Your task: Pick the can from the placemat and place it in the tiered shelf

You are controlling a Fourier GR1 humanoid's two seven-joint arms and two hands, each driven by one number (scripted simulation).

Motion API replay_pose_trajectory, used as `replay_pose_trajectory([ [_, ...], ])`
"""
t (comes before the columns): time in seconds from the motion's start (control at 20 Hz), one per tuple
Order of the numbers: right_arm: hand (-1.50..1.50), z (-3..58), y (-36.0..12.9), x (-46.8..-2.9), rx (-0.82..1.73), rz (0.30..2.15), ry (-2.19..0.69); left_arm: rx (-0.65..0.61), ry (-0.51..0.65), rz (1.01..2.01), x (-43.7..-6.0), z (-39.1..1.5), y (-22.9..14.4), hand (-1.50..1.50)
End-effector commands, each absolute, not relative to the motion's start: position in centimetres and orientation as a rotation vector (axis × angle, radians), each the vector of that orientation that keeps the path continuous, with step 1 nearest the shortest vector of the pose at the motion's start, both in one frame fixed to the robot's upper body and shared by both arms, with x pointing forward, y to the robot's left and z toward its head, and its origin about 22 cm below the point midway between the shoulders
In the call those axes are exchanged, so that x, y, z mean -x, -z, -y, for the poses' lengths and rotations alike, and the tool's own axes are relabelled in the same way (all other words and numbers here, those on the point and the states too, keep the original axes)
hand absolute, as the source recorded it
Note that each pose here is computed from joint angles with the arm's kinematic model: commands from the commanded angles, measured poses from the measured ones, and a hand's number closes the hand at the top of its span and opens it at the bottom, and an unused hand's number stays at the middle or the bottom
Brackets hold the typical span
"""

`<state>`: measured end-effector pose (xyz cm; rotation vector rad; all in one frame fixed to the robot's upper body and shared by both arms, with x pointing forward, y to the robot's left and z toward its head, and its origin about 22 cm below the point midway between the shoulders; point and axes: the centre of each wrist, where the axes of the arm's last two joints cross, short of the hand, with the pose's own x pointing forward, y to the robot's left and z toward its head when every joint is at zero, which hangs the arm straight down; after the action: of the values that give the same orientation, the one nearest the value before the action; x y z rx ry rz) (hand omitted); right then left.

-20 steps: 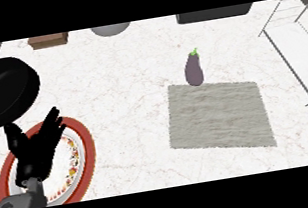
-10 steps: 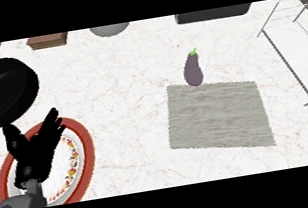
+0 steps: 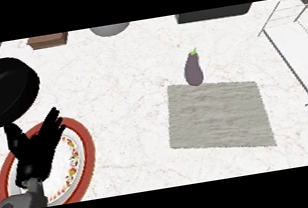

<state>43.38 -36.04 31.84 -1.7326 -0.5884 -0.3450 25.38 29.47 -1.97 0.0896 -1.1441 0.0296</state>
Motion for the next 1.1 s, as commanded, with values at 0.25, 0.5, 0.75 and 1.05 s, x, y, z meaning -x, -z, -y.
replay_pose_trajectory([
  [0.25,1.5,38.4,-31.7,-42.2,1.741,0.589,0.389,-0.081,-0.045,1.11,-25.2,-27.5,2.9,0.0],
  [0.5,1.5,39.2,-31.1,-42.7,1.718,0.582,0.372,-0.083,-0.024,1.117,-23.7,-27.9,3.3,0.0],
  [0.75,1.5,40.1,-30.7,-42.1,1.721,0.506,0.317,-0.076,-0.042,1.107,-23.7,-29.0,3.1,0.0],
  [1.05,-1.5,39.4,-32.1,-41.4,1.717,0.685,0.641,-0.094,-0.032,1.116,-24.8,-28.4,3.1,0.0],
])
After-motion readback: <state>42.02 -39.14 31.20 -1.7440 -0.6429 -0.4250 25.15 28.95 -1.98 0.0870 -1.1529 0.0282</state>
